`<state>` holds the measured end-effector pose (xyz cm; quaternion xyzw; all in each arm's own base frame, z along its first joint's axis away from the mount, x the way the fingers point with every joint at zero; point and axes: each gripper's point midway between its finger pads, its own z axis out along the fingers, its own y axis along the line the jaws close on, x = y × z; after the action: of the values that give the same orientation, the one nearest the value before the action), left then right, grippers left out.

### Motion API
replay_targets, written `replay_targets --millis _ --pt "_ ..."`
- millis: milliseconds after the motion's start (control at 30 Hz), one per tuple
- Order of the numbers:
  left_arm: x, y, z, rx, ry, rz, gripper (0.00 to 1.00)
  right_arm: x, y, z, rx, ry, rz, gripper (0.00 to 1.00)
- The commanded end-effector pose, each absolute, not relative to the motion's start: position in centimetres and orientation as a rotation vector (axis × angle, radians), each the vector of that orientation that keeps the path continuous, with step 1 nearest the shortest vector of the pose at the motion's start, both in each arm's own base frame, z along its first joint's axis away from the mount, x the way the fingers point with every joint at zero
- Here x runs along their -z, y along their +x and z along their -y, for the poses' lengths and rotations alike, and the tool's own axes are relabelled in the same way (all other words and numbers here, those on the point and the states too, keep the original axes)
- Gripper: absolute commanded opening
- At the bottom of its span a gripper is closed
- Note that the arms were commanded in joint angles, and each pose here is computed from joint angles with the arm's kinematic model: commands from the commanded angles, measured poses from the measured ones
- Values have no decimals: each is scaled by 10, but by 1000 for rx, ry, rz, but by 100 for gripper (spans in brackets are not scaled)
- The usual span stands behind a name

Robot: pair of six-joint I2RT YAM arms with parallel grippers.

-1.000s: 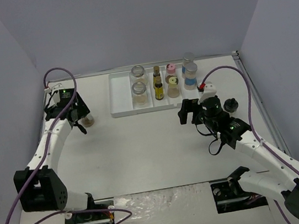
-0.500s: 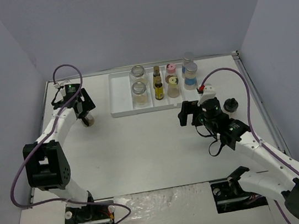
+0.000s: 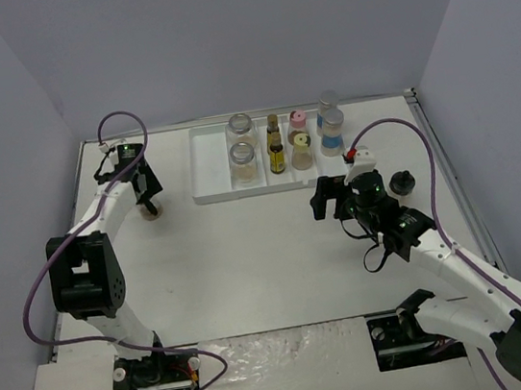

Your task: Organize the condiment bottles

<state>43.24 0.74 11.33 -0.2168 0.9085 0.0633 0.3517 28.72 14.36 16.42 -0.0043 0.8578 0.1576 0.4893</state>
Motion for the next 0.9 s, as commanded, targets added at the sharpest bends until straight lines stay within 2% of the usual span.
replay_targets --millis 0,67,100,467,867 --pt "-169 461 -2 -91 -510 -2212 14 -181 297 -147 -413 10 -2014 100" --pt "-182 466 5 -79 -464 -2201 2 -180 297 -147 -409 11 -2016 100" --pt "-190 469 9 -71 -435 -2192 0 -180 298 -147 -407 10 -2018 100" --pt "-248 522 84 70 -77 -2123 0 -177 305 -148 -383 19 -2035 100" --pt "-254 589 162 170 195 -2031 0 -175 309 -147 -376 42 -2045 100"
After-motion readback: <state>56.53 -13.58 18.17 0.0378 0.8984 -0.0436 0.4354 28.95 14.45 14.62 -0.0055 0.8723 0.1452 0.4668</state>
